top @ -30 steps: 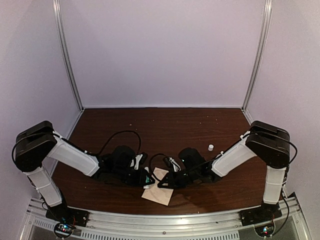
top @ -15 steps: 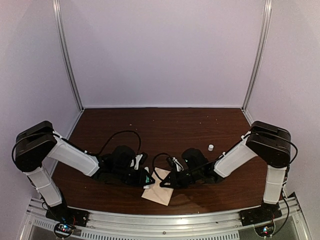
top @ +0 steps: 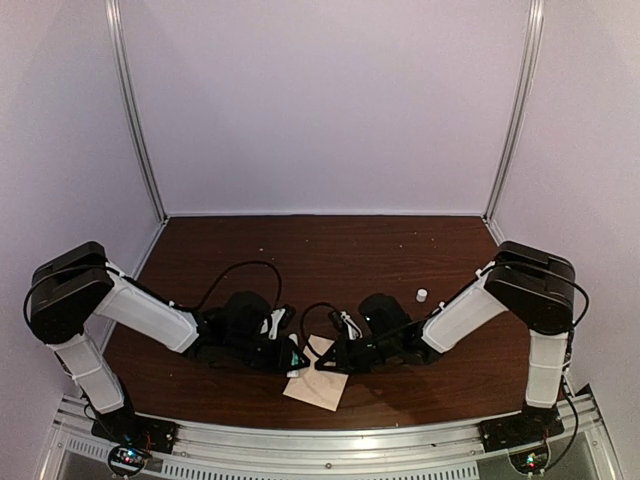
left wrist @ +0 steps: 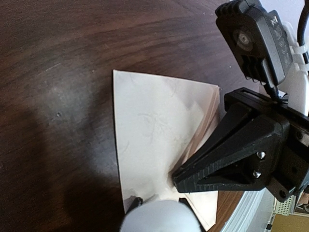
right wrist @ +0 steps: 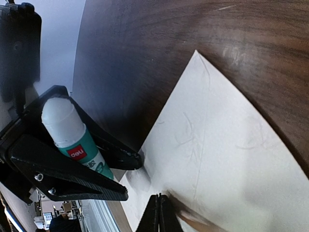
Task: Place the letter into the envelope and seal it
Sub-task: Press the envelope flap on the envelope.
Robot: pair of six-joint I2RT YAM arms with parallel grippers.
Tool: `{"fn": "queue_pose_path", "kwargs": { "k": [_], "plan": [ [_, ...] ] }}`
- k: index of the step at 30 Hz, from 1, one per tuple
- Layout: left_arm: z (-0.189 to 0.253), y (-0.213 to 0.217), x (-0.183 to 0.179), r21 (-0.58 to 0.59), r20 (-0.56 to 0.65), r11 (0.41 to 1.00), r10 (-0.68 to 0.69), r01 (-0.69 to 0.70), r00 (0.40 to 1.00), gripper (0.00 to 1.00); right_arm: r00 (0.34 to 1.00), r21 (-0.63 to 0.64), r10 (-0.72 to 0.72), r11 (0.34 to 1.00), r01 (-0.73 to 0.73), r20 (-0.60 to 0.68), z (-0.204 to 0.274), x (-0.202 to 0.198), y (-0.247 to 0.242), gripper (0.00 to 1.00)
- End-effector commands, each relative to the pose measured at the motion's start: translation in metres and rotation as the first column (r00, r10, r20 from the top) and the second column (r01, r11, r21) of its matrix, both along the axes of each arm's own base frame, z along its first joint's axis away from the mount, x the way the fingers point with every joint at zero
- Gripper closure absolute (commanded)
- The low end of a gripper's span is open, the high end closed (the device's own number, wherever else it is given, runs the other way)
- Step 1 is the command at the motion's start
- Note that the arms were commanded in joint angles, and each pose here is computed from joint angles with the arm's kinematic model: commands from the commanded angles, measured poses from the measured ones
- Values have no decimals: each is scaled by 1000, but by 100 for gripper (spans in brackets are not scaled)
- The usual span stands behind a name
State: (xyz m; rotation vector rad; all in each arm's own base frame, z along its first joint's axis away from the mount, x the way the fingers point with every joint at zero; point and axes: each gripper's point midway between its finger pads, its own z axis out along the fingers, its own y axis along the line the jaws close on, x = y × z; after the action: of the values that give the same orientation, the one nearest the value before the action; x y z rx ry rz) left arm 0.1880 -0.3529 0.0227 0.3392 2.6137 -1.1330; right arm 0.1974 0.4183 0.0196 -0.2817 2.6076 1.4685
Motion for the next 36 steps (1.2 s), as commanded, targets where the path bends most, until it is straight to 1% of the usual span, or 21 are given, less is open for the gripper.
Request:
{"fn": "queue_pose_path", "kwargs": {
  "k": [1, 4, 6, 8, 10, 12, 16, 20, 25, 27, 31, 36],
  "plan": [
    [-1, 5, -1, 27, 8, 1000, 10, -11, 1000, 100, 998, -110, -8, 994, 2, -60, -28, -11, -21, 97],
    [0, 6, 0, 31, 15, 999, 12, -13, 1000, 100, 999, 42, 45, 998, -44, -14, 23, -11, -3, 95],
    [2, 6, 0, 30, 19, 999, 14, -15, 1000, 100, 997, 103, 60, 993, -63, 40, 57, -10, 2, 92],
    [3, 7, 1, 29, 22, 999, 18, -19, 1000, 100, 993, 116, 62, 991, -73, 98, 82, -6, 3, 89],
    [3, 7, 1, 30, 25, 999, 19, -20, 999, 100, 989, 89, 54, 994, -66, 138, 92, -3, -1, 88],
    [4, 6, 2, 27, 27, 999, 19, -20, 999, 100, 986, 41, 47, 998, -54, 158, 90, -1, -9, 88],
    [5, 6, 3, 25, 31, 1000, 19, -19, 999, 100, 991, -14, 26, 1000, -24, 135, 69, -5, -24, 88],
    [5, 5, 2, 24, 31, 1000, 17, -18, 999, 100, 992, 11, -40, 999, 39, 116, 66, -7, -39, 89],
    [5, 5, 2, 24, 28, 1000, 15, -16, 999, 100, 986, 29, -101, 995, 98, 130, 74, -6, -53, 88],
    [4, 6, 2, 26, 29, 1000, 14, -14, 999, 100, 985, 25, -107, 994, 105, 133, 72, -6, -58, 88],
    [3, 3, 2, 24, 33, 1000, -2, 2, 999, 100, 991, -23, -78, 996, 81, 108, 51, -9, -58, 88],
    [4, 0, 2, 21, 36, 1000, -10, 9, 999, 100, 997, -4, -30, 1000, 30, 75, 37, -11, -43, 89]
  ]
}}
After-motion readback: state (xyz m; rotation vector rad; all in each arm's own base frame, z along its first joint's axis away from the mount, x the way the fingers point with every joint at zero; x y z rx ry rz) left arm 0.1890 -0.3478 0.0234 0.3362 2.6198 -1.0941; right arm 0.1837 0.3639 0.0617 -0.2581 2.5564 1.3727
